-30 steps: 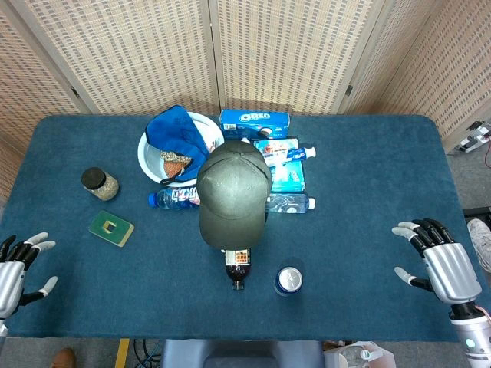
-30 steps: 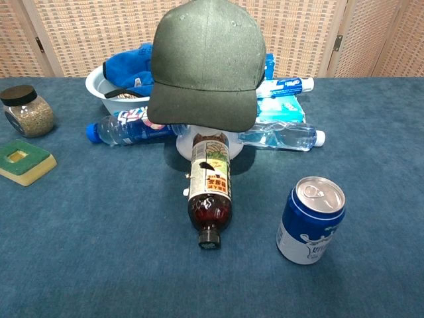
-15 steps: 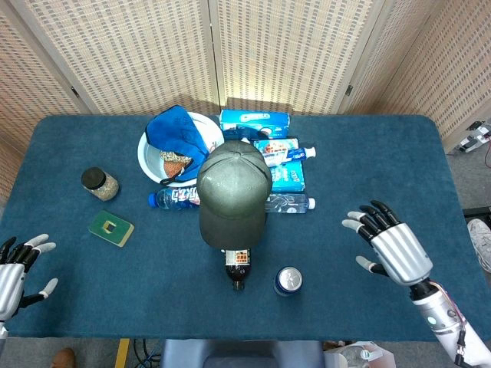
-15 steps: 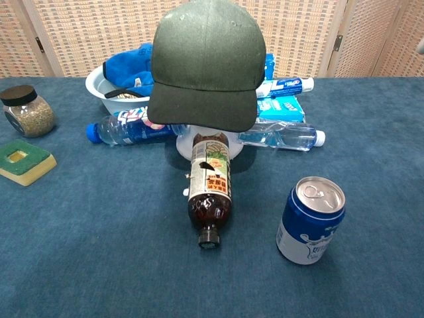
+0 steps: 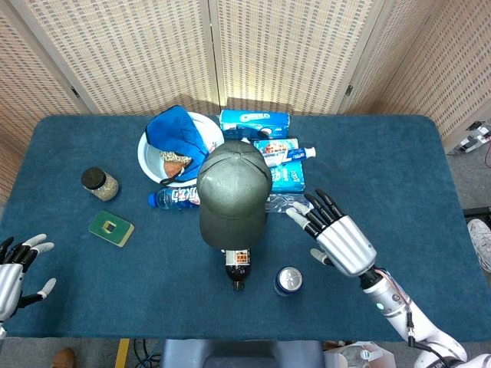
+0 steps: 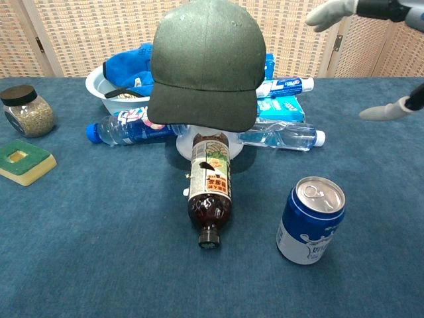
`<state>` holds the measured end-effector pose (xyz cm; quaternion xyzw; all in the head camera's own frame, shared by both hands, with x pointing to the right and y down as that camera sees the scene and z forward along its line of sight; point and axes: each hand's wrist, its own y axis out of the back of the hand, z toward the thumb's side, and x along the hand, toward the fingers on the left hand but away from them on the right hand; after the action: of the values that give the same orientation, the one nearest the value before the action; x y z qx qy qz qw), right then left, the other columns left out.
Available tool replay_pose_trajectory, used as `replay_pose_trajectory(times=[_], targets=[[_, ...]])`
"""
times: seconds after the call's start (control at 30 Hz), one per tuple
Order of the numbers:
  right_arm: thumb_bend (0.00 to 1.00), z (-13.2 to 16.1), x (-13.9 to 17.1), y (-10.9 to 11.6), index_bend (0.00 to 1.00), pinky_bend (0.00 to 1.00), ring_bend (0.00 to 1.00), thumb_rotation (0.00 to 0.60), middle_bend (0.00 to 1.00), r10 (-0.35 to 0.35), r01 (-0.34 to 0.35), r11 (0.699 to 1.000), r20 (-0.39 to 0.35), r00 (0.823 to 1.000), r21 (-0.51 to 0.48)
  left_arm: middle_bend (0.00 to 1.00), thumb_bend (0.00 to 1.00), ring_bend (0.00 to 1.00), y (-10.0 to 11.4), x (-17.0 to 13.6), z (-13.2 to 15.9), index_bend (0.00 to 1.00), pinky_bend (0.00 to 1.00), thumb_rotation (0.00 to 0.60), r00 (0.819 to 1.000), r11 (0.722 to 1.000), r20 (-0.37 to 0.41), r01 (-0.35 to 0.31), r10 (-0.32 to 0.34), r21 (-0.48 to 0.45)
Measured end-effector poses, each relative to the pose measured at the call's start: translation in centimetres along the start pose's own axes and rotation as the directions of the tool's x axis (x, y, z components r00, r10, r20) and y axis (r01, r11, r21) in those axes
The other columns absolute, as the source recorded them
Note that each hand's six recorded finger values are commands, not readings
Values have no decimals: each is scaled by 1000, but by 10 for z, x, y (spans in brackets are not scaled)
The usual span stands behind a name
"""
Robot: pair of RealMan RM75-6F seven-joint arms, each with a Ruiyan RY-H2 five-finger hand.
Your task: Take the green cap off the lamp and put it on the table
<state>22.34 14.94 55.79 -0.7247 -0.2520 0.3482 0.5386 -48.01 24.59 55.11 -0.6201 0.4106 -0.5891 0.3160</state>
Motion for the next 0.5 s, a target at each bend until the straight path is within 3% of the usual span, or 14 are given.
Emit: replay_pose_trajectory(times=[0.5], targets=[[0,39,-32,-20,58,0,0,600,95,-32,40,997,-129,991,63,168,228,161,0,1,3,261,0,600,1000,1000,2,9,-9,3]])
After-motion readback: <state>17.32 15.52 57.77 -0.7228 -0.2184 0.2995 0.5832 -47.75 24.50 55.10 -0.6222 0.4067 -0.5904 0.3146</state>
